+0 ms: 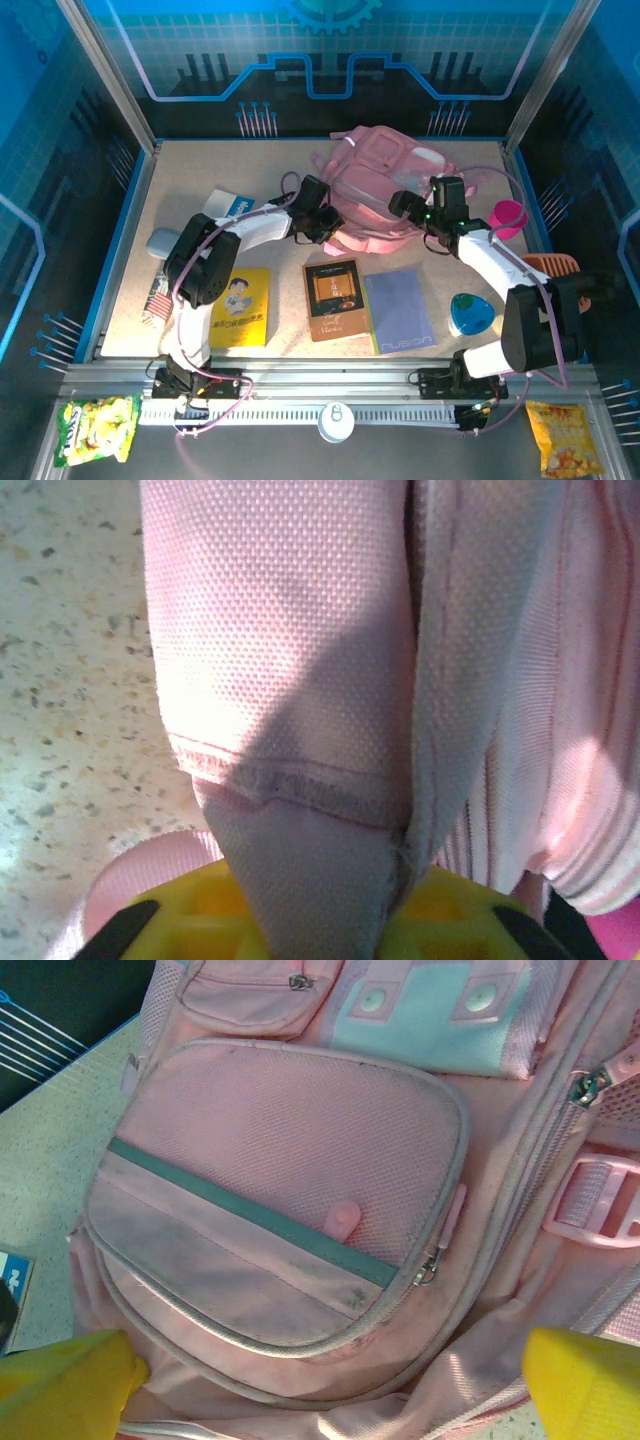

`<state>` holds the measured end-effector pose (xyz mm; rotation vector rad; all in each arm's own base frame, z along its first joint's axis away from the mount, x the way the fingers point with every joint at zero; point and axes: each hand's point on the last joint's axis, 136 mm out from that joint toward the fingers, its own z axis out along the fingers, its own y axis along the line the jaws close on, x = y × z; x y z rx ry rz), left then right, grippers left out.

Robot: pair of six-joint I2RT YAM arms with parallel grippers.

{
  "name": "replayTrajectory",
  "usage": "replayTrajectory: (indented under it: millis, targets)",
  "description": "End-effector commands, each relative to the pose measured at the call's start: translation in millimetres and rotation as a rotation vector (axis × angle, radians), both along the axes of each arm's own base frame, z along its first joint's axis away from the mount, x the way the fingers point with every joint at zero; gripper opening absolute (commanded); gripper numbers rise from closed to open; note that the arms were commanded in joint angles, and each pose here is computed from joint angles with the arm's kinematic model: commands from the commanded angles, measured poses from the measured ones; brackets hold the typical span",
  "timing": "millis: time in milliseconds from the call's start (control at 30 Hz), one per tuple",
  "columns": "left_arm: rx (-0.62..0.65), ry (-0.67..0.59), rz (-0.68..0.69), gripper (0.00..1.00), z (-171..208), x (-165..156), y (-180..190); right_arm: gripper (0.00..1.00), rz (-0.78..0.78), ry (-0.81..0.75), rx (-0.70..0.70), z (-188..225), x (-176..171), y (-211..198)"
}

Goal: Pack the student bag

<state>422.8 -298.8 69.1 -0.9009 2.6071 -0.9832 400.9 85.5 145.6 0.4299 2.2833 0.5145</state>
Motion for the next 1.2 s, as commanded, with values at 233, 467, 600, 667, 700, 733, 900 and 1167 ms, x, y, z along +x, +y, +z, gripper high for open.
replayTrajectory:
  millis: [233,467,600,667,700,733,900,1167]
  targets:
    - [-0.106,-0.246,-0.031,0.06,124,30,73,1.00,-0.014,-0.028,0.020,22,0,2]
    - [0.016,-0.245,-0.099,0.06,114,30,131,1.00,-0.022,0.035,0.085,7,5,9]
    - [0.140,-0.220,-0.100,0.15,91,36,165,0.95,0.000,0.133,0.188,-8,13,24]
    - [0.210,-0.207,-0.090,0.27,82,40,181,0.93,-0.011,0.163,0.229,-16,17,28]
    - [0.242,-0.204,-0.091,0.38,80,40,186,0.92,-0.024,0.170,0.245,-18,20,29]
    - [0.274,-0.197,-0.087,0.47,78,39,192,0.91,-0.037,0.179,0.257,-22,23,30]
    - [0.295,-0.216,-0.060,0.59,84,23,199,0.85,-0.076,0.215,0.286,-38,37,31]
    - [0.214,-0.199,0.012,0.72,83,-32,187,0.67,-0.123,0.245,0.285,-60,57,30]
